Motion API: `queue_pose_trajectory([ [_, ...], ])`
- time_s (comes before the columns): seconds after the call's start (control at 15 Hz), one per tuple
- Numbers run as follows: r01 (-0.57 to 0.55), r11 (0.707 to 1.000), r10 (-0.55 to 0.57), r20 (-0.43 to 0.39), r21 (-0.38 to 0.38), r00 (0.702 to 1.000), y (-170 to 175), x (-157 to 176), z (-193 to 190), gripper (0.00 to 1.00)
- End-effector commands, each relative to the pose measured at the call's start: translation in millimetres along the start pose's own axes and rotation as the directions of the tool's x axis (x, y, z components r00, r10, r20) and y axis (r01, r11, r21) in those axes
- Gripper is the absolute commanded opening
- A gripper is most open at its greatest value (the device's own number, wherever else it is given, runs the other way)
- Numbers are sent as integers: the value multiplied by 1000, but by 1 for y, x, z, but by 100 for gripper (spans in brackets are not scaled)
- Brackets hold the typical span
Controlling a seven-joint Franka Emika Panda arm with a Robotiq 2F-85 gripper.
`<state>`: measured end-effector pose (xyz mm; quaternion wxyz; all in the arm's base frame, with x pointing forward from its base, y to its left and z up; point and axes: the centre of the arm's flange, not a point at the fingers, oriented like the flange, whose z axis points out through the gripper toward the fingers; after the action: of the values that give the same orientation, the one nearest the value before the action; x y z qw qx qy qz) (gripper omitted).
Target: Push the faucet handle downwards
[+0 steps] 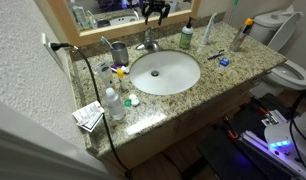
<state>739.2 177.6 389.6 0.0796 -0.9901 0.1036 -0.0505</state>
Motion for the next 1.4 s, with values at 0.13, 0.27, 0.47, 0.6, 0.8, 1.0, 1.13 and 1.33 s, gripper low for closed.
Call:
queue_pose_trajectory([
  [0.13, 12, 1000, -12, 19, -14, 1000, -4, 14, 30, 100],
  [0.27, 21, 1000, -21, 23, -10, 1000, -7, 14, 35, 100],
  [0.47, 27, 1000, -27, 35, -13, 999, -8, 9, 23, 66],
  [0.6, 25, 999, -24, 39, -20, 999, -8, 10, 13, 53],
  [0.8, 14, 999, -11, 68, -39, 998, -2, 11, 10, 33],
  [1.0, 2, 999, 3, 112, -46, 994, 5, 8, 17, 10],
  [1.13, -8, 999, 12, 117, -35, 993, 5, 7, 21, 7],
  [1.33, -7, 999, 13, 158, -39, 987, 3, 4, 19, 7],
])
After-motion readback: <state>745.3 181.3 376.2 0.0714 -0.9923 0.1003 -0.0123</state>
